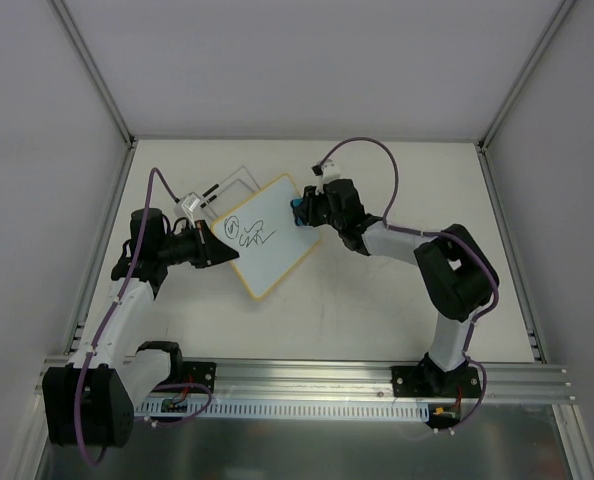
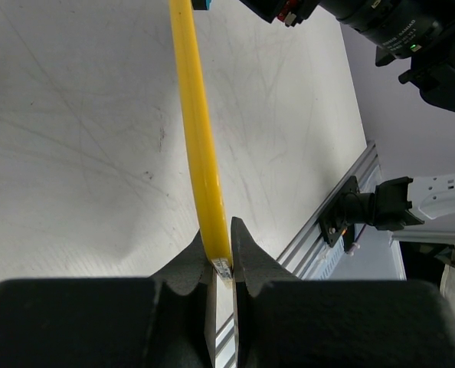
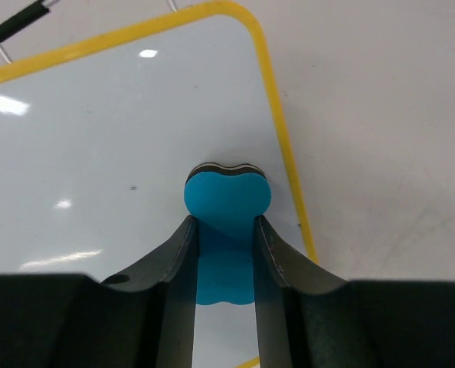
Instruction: Erase the whiteboard
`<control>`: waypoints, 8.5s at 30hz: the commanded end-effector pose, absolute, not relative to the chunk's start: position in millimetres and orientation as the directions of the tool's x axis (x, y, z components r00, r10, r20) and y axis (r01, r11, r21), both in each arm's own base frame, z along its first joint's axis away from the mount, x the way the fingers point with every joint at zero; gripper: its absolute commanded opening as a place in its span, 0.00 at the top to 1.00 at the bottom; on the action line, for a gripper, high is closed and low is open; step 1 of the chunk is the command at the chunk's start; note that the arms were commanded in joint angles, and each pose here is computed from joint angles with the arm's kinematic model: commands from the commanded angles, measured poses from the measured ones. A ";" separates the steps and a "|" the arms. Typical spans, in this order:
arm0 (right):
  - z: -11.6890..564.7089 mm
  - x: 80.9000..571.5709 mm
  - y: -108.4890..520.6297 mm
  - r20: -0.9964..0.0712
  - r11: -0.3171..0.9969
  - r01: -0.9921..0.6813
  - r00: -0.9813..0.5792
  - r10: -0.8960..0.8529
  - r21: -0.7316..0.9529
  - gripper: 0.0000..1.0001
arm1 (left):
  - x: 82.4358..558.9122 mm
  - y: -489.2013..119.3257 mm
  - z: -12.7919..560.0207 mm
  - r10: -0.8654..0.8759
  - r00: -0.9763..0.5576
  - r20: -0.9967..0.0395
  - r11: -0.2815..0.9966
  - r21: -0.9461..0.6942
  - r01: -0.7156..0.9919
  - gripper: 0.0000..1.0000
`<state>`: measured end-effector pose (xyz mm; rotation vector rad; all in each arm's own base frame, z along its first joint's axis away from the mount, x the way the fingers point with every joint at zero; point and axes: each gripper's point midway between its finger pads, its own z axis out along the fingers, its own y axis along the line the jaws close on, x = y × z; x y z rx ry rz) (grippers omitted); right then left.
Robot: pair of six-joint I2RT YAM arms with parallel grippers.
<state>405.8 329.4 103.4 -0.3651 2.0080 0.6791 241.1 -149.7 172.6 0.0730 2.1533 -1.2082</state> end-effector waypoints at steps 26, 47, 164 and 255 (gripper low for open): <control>68.4 319.3 378.9 -0.839 0.694 -0.662 -0.521 -0.156 0.282 1.00 | 227.6 -167.2 204.9 -0.170 -0.727 -0.666 0.452 -0.708 0.543 1.00; 139.5 241.8 466.0 -0.897 0.487 -0.818 -0.419 -0.139 0.307 1.00 | 227.6 -167.5 204.1 -0.170 -0.728 -0.664 0.452 -0.709 0.541 1.00; 205.2 288.9 480.4 -0.961 0.489 -0.870 -0.190 -0.202 0.069 1.00 | 227.3 -167.1 203.9 -0.164 -0.723 -0.671 0.456 -0.701 0.548 1.00; 14.8 318.7 111.4 -0.567 0.999 0.026 -0.823 -0.003 -0.043 0.48 | 241.2 -137.7 230.0 -0.178 -0.453 -0.873 0.678 -0.443 0.587 1.00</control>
